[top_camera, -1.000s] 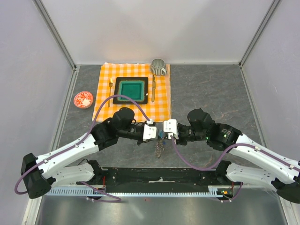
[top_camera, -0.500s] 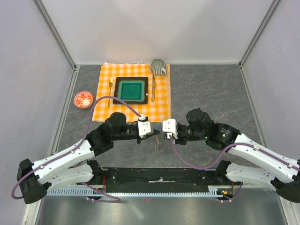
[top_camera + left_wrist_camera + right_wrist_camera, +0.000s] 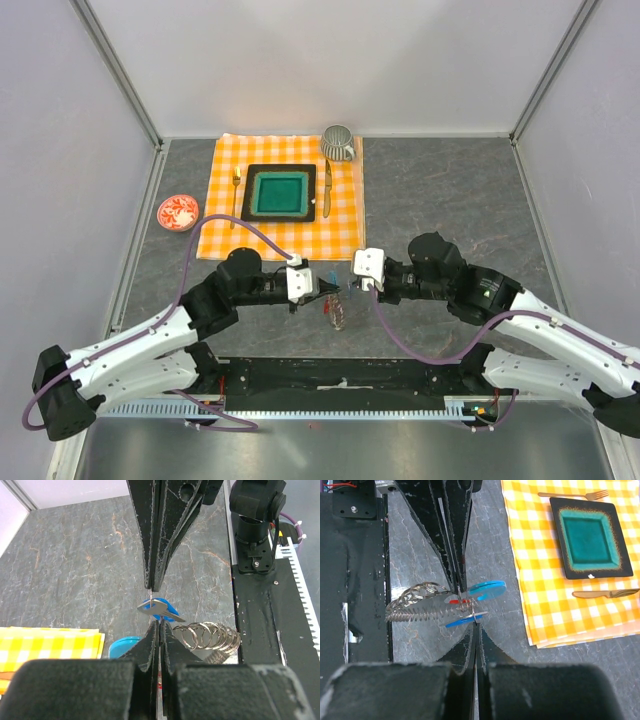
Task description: Put the keys on the keyring
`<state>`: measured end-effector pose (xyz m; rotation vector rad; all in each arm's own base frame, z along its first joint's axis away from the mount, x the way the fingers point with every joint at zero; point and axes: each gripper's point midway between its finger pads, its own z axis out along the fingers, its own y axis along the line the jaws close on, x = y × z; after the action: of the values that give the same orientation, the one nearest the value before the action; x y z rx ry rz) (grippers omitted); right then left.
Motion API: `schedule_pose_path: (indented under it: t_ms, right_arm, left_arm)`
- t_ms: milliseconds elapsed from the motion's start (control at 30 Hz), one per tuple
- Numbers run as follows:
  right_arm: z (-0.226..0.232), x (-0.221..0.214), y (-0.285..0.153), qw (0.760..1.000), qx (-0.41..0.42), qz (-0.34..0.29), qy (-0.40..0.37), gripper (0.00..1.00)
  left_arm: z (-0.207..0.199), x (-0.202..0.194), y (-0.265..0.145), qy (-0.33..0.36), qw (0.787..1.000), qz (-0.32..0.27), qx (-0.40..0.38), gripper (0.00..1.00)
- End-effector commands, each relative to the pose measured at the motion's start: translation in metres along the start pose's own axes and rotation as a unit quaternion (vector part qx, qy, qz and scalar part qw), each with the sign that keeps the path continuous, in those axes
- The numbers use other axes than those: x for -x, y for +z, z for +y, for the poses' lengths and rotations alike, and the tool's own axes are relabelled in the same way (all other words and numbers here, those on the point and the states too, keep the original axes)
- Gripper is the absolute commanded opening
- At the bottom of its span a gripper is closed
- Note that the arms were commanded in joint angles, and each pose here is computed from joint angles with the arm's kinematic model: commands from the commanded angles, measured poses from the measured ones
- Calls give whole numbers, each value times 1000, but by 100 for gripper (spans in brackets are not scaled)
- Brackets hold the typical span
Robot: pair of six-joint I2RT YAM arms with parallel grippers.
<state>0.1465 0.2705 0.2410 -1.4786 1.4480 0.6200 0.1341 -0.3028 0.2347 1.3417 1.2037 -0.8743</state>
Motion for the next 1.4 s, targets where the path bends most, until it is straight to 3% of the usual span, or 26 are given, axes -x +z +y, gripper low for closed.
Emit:
schedule_pose_path:
  t_ms: [0, 1367]
  right_arm:
    - [-1, 2, 1, 1000, -6, -11, 4, 0]
    - [-2, 2, 2, 1000, -14, -19, 7, 0]
  left_arm:
    - [10, 32, 0, 50, 997, -57, 16, 2]
    - [8, 34, 8, 81, 994, -79, -1, 2]
